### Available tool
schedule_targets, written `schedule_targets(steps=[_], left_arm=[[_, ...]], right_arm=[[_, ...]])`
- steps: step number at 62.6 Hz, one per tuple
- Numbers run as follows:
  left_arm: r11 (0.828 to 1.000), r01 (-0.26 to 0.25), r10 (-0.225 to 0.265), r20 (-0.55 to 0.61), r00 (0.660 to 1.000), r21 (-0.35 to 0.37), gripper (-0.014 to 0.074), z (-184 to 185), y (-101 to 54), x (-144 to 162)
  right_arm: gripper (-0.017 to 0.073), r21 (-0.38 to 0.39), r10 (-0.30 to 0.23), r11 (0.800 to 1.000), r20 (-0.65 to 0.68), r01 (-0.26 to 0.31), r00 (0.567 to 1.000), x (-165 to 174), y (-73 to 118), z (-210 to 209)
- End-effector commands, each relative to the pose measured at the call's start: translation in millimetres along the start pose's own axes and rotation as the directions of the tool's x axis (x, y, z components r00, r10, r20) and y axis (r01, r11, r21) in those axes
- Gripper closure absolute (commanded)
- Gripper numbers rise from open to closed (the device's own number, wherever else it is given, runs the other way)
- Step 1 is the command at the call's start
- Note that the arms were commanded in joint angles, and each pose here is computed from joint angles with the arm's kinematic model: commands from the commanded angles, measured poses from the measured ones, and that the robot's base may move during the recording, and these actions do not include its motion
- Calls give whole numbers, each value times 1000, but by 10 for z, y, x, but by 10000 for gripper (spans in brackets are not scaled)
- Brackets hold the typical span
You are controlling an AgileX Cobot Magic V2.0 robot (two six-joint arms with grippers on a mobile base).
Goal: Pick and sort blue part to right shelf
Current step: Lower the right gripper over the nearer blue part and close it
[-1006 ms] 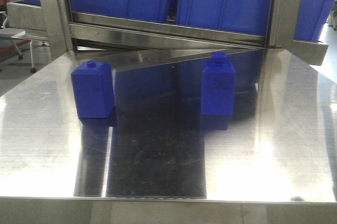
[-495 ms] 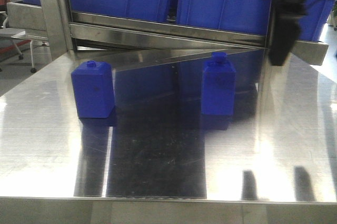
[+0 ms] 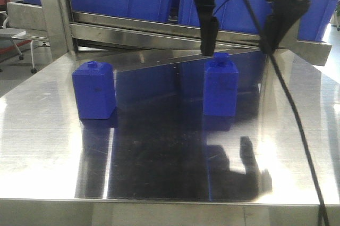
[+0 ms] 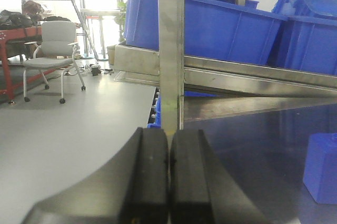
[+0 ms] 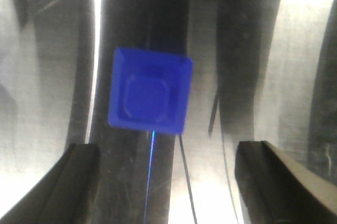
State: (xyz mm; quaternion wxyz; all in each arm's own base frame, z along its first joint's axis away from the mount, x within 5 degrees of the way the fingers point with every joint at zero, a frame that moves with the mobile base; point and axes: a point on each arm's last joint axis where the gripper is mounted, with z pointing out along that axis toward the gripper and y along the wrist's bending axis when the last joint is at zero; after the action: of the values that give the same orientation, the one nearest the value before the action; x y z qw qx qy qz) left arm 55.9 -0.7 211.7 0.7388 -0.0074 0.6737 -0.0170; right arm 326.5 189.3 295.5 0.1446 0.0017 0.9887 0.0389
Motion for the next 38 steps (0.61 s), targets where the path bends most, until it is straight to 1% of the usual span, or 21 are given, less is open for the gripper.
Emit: schedule_targets(steps=[1, 6, 16, 28, 38], left_arm=[[1000, 10, -10, 77, 997, -3, 470, -15, 6, -6], [1000, 10, -10, 77, 997, -3, 470, -15, 6, -6], [1000, 10, -10, 77, 997, -3, 470, -15, 6, -6], [1000, 10, -10, 77, 997, -3, 470, -15, 6, -6], [1000, 10, -10, 77, 997, -3, 470, -15, 6, -6]], right_arm=[[-37, -35, 10, 999, 58, -8, 998, -113, 48, -193], [-37, -36, 19, 999, 44, -17, 999, -158, 89, -140], [-37, -26, 71, 997, 12, -71, 997, -214, 88, 41], [-37, -17, 93, 995, -22, -94, 995, -265, 62, 243], [-37, -13, 98, 995, -24, -99, 995, -301, 56, 370]])
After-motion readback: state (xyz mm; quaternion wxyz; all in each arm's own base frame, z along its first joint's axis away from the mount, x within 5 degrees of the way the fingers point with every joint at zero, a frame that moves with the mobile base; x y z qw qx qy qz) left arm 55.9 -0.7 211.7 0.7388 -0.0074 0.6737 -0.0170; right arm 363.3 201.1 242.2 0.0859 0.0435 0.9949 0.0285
